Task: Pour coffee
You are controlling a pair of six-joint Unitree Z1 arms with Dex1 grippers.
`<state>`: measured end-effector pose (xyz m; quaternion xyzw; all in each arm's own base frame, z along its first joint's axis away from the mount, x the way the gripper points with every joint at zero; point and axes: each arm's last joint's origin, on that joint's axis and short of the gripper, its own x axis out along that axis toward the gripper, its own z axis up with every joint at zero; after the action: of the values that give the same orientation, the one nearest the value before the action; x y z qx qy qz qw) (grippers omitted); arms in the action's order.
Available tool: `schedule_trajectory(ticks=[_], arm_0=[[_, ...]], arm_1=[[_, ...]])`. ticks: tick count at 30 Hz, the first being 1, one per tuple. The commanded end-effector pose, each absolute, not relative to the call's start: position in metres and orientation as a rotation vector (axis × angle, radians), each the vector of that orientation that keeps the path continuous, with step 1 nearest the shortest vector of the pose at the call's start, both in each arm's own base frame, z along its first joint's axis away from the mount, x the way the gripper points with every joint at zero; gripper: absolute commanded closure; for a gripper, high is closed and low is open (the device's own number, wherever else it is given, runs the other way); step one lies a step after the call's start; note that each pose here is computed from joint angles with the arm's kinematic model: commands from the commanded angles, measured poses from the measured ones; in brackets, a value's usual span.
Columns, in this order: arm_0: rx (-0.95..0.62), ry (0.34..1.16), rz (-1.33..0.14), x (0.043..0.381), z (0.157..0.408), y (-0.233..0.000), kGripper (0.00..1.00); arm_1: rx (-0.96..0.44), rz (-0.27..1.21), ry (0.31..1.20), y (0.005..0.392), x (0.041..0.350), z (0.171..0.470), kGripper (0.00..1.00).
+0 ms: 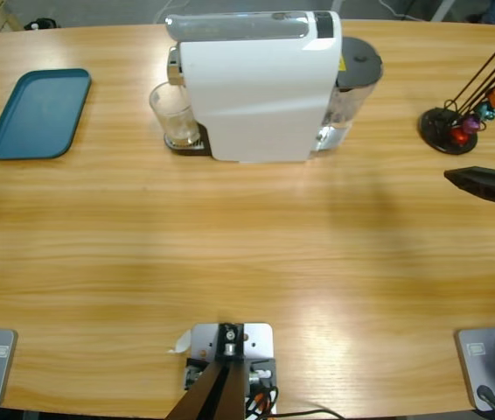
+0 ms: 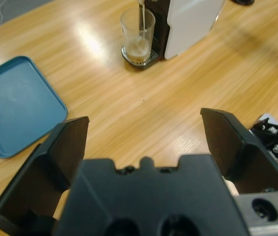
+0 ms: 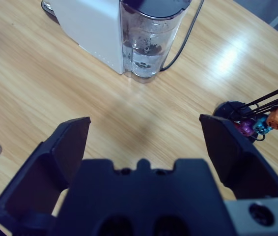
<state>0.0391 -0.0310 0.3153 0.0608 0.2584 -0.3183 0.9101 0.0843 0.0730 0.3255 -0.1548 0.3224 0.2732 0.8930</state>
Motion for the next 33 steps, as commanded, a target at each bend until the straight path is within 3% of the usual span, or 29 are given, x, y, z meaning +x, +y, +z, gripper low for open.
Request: schedule_trajectory(ticks=[1,14,27,33], arm_0=[[0.113,0.573,-0.629,0.045,0.307,-0.033,0.0],[0.125,0.633,-0.634,0.057,0.308,-0.042,0.0],[0.124,0.638,-0.634,0.058,0.308,-0.042,0.0],[0.095,0.689,-0.649,0.066,0.308,-0.049,0.0]], arm_1=[[-0.351,0.565,0.696,0.076,0.086,0.318,0.0],[-0.352,0.567,0.697,0.076,0.086,0.318,0.0],[-0.35,0.561,0.692,0.074,0.085,0.318,0.0],[-0.341,0.547,0.683,0.072,0.084,0.319,0.0]])
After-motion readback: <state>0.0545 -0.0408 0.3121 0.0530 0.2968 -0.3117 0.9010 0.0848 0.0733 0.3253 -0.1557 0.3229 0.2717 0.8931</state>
